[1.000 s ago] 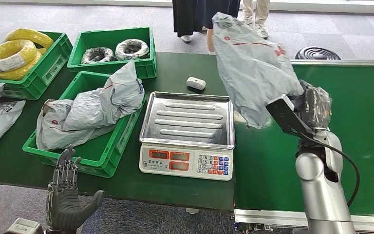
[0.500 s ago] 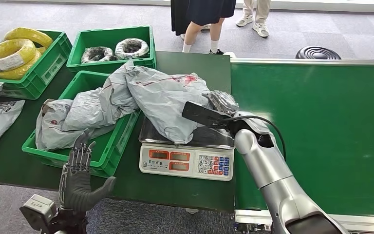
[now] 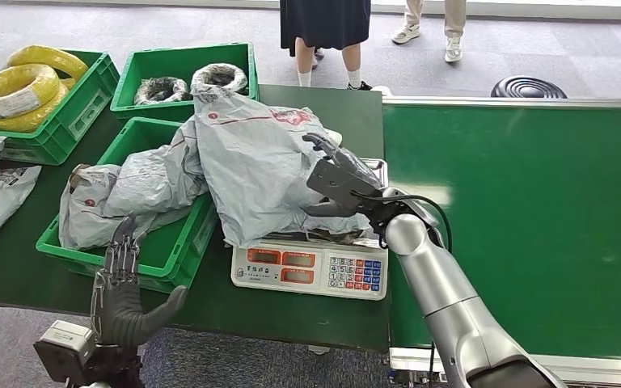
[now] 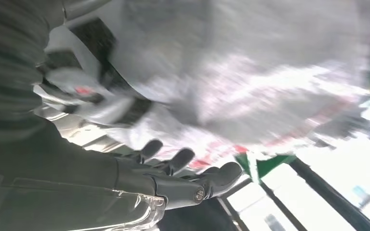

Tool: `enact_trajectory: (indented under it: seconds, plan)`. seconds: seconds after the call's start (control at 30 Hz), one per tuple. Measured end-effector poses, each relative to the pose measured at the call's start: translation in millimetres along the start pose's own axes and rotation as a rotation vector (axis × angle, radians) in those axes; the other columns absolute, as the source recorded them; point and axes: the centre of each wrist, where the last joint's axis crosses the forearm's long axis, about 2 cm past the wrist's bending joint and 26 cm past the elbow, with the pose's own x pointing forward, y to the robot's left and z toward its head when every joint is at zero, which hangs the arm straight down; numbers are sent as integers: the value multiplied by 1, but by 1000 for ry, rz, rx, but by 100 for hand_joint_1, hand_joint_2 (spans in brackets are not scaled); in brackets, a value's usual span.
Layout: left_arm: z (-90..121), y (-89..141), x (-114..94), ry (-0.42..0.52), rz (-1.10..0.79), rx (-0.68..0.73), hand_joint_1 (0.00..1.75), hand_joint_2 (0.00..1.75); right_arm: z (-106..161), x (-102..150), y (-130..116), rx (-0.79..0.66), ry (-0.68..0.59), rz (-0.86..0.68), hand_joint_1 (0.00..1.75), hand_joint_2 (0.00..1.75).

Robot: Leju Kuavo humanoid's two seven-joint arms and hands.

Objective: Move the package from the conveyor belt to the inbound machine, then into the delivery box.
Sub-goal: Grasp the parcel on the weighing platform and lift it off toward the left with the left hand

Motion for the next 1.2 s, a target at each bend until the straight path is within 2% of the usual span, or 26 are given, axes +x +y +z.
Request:
enact_trajectory:
  seconds: [0.1,0.3,0.47,0.57,0.7,0.83,0.97,1.07,1.2]
  plan:
    - [-8,3,3,-24,-36,1,0,175,7,7,-4,-56,-68,-68,0,175]
    - [-14,4,5,-46,-62,-5,0,175,15,13,-8,-103,-116,-94,0,175]
    - [-34,8,7,-54,-222,-57,0,175,30,15,-9,-155,-229,-234,0,175]
    - [-55,9,9,-46,-310,-108,0,175,54,5,-9,-211,-300,-286,0,175]
    - [-86,5,7,2,-433,-171,0,175,109,-18,-8,-494,-374,-294,0,175]
    - [-125,-16,-1,37,-538,-245,0,175,174,-40,6,-691,-319,-322,0,175]
    - [-157,-48,-11,72,-628,-318,0,175,229,-53,41,-750,-223,-330,0,175]
    - [-174,-73,-23,107,-667,-369,0,175,249,-54,62,-770,-168,-348,0,175]
    - [-185,-106,-38,168,-667,-459,0,175,252,-49,78,-793,-140,-381,0,175]
